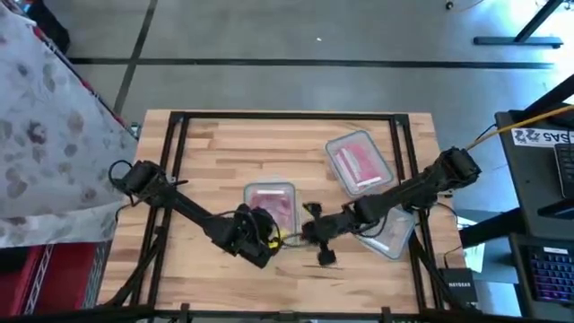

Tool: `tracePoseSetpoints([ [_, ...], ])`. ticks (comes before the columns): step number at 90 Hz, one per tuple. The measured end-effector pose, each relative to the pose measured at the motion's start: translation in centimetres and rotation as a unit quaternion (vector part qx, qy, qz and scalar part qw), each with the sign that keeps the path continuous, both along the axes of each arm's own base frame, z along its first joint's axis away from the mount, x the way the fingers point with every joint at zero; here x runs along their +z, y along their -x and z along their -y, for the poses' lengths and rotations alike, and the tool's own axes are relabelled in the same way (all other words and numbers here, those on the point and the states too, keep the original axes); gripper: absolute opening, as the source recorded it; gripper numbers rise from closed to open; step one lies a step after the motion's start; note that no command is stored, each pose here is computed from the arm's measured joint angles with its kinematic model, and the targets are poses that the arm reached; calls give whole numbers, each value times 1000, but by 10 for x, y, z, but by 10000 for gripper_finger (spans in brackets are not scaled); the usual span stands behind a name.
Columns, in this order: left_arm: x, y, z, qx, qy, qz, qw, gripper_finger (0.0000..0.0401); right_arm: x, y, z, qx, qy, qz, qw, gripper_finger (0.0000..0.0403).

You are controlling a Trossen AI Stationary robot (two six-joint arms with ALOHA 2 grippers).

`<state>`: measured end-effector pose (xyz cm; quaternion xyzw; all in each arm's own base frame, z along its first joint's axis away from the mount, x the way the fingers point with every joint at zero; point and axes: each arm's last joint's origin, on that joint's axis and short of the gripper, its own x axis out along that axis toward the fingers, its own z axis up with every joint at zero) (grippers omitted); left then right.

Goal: Sort candy
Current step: Close the rectangular transparent food container

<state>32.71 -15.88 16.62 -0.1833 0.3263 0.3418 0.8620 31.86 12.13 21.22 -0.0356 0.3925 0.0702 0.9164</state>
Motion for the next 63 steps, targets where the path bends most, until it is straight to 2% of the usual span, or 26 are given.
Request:
tracePoseSetpoints([
  [9, 0, 0, 0, -1, 5, -2, 1000, 0, -5, -4, 22, -53, 7, -23, 998, 0],
  [24, 0, 0, 1, -5, 12, -5, 1000, 0, -38, -11, 46, -102, 4, -72, 992, 0],
  [48, -18, -2, -9, -8, 46, -19, 999, 0, -77, -33, 38, -98, -17, -33, 994, 0],
  [54, -21, -2, -10, -6, 53, -9, 999, 0, -80, -36, 34, -86, -30, -19, 996, 0],
  [63, -22, -1, -9, -5, 49, -2, 999, 0, -82, -35, 31, -79, -24, -24, 996, 0],
])
